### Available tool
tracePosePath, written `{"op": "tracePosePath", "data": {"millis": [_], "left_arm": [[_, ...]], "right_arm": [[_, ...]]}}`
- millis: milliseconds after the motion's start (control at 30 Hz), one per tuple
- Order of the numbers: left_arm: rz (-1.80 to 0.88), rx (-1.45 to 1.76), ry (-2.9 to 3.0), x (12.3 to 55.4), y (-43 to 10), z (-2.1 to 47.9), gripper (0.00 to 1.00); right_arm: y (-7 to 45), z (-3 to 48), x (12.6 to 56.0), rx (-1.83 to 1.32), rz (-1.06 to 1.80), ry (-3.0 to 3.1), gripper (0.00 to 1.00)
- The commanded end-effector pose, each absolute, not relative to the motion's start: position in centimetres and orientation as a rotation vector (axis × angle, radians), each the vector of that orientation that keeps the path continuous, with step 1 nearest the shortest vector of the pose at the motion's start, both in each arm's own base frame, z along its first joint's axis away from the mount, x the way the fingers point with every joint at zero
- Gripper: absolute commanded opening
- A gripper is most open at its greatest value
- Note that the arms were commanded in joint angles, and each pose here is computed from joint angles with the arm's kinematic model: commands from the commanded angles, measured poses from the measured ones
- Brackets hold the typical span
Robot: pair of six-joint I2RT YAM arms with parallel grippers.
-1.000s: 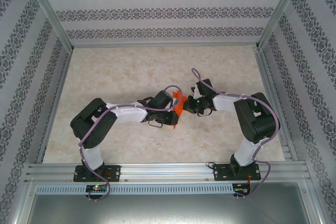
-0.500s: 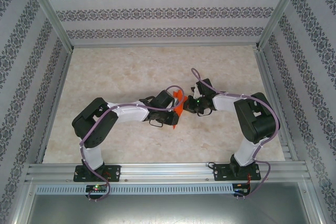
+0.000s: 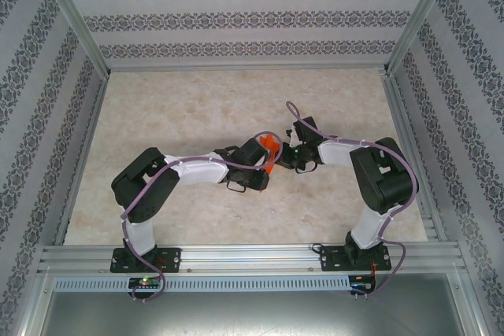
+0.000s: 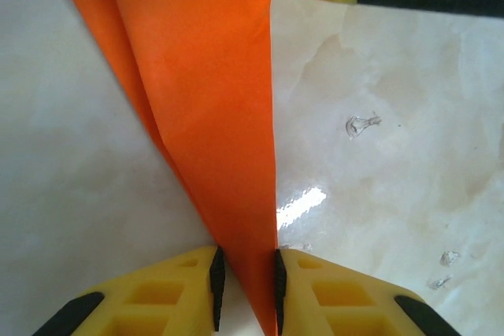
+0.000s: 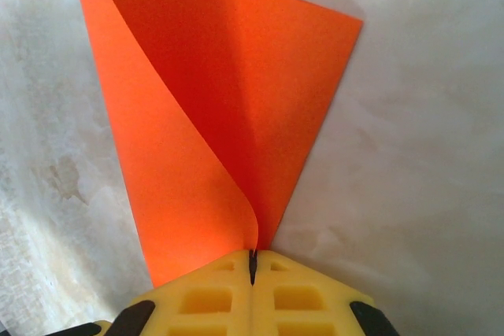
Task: Fold a paper plane with a square sheet of paper (pick it up from the middle)
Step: Fold the wing for the fifth time at the center of the table.
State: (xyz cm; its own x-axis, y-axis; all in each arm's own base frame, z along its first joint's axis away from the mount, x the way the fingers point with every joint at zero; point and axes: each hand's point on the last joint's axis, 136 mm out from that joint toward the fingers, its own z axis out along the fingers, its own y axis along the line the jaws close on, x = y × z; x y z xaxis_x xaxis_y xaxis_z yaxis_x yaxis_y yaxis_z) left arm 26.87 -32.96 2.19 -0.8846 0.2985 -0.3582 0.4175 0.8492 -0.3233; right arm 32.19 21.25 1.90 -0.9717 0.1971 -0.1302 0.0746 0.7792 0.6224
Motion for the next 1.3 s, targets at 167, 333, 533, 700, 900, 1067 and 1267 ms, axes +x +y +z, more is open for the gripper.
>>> {"op": "tracePosePath", "data": {"millis": [167,333,533,700,900,1067,1267], "left_arm": [[-0.280,0.687,2.798,25.4,-30.8,0.0,0.24],[-0.192,0.744,2.794,25.2,-30.2,-0.4,0.24],[-0.135,0.798,2.791,24.9,-29.6,-0.8,0.24],[-0.129,0.841,2.776,24.8,-29.7,-0.8,0.24],[-0.117,0.894,2.747,24.9,-29.6,-0.7,0.24],[-0.081,0.944,2.720,25.1,-29.2,-0.4,0.23],[-0.065,0.963,2.692,25.5,-28.6,0.3,0.22]], "right_arm": [[21.2,2.1,33.1,0.176,0.911,2.783,0.00],[21.3,2.7,33.4,0.161,0.911,2.770,0.00],[21.7,3.0,33.7,0.141,0.929,2.757,0.00],[22.2,3.3,34.3,0.127,0.949,2.735,0.00],[22.5,3.3,34.7,0.117,0.965,2.722,0.00],[22.8,3.4,34.8,0.122,0.996,2.711,0.00],[22.6,4.1,34.7,0.161,1.085,2.667,0.00]]}}
